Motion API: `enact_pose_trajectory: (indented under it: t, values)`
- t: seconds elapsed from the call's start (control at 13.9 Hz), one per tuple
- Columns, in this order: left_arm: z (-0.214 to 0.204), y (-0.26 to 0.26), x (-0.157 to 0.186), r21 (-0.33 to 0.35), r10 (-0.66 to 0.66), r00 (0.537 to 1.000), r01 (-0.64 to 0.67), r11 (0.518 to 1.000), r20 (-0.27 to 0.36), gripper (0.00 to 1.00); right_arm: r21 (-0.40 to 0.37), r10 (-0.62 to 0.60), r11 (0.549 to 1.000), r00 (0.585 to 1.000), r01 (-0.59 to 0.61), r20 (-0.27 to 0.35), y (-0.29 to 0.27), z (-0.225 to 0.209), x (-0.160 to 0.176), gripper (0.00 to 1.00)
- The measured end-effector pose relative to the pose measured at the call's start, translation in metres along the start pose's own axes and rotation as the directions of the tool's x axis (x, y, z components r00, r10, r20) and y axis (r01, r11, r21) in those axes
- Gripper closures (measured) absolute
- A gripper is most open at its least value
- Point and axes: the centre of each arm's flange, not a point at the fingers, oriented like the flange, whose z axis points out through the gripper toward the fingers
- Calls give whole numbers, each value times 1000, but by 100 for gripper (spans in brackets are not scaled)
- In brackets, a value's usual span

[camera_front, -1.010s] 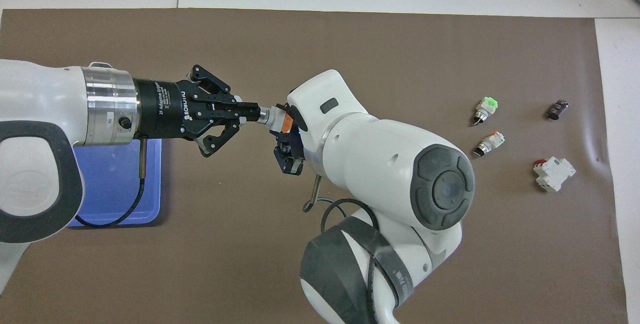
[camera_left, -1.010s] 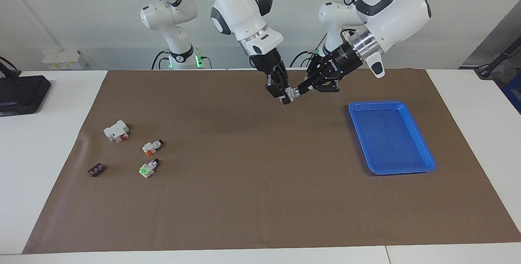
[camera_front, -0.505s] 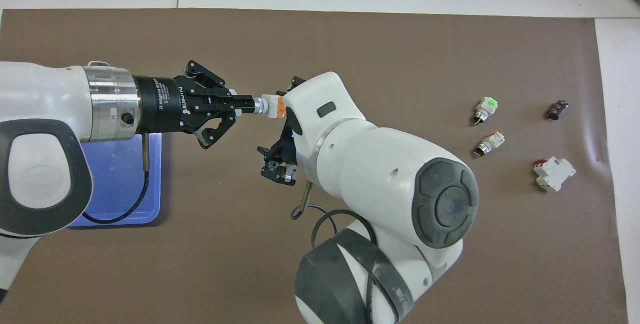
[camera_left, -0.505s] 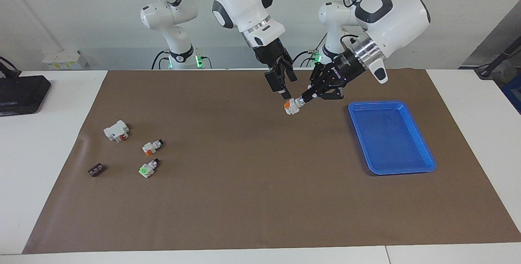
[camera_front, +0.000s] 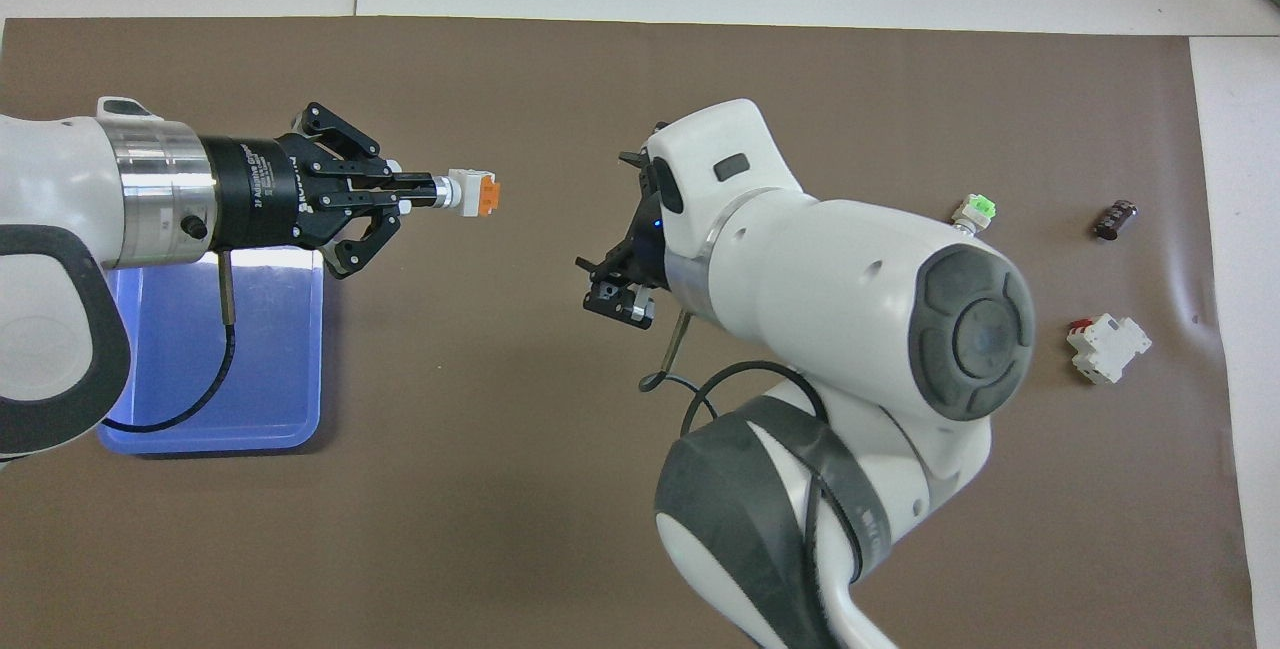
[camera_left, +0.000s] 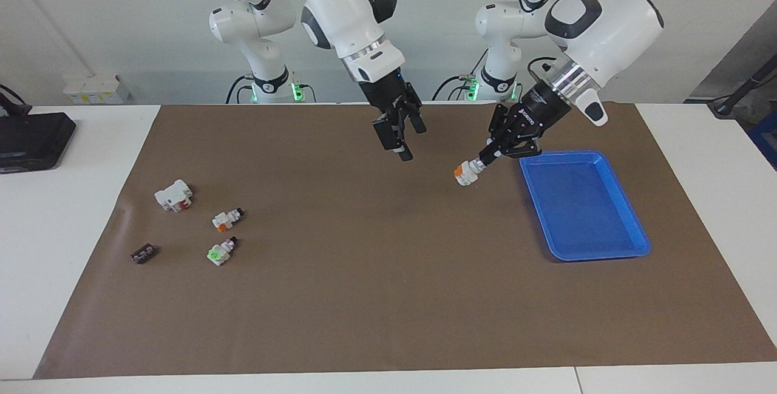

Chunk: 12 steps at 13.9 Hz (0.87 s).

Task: Turn and place switch with both arms
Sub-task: 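Open the right gripper and pull it back while the left gripper holds the switch, then lower the switch into the blue tray with the left gripper and release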

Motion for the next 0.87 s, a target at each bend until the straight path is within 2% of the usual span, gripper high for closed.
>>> enact_pose_trajectory:
  t: [0.22,0.43,0.5,0.65,0.72,0.87]
  values:
    - [-7,4,29,57,141,982,-135,989,-126,90,-63,106,993,994,-104,29,64,-15,-49,0]
    - [-35,16,80,118,281,943,-264,957,-176,90,-85,186,980,980,-180,70,102,-25,-89,0]
    - [-44,19,97,150,350,913,-323,934,-211,90,-87,222,973,971,-215,85,110,-28,-99,0]
    - [-51,20,123,250,504,814,-444,861,-289,90,-132,310,947,941,-293,136,126,-34,-121,0]
    - [-51,20,131,294,565,767,-488,822,-305,90,-176,353,929,921,-325,166,132,-38,-128,0]
    - [-57,21,150,353,655,695,-557,752,-297,90,-272,459,876,863,-399,210,132,-42,-132,0]
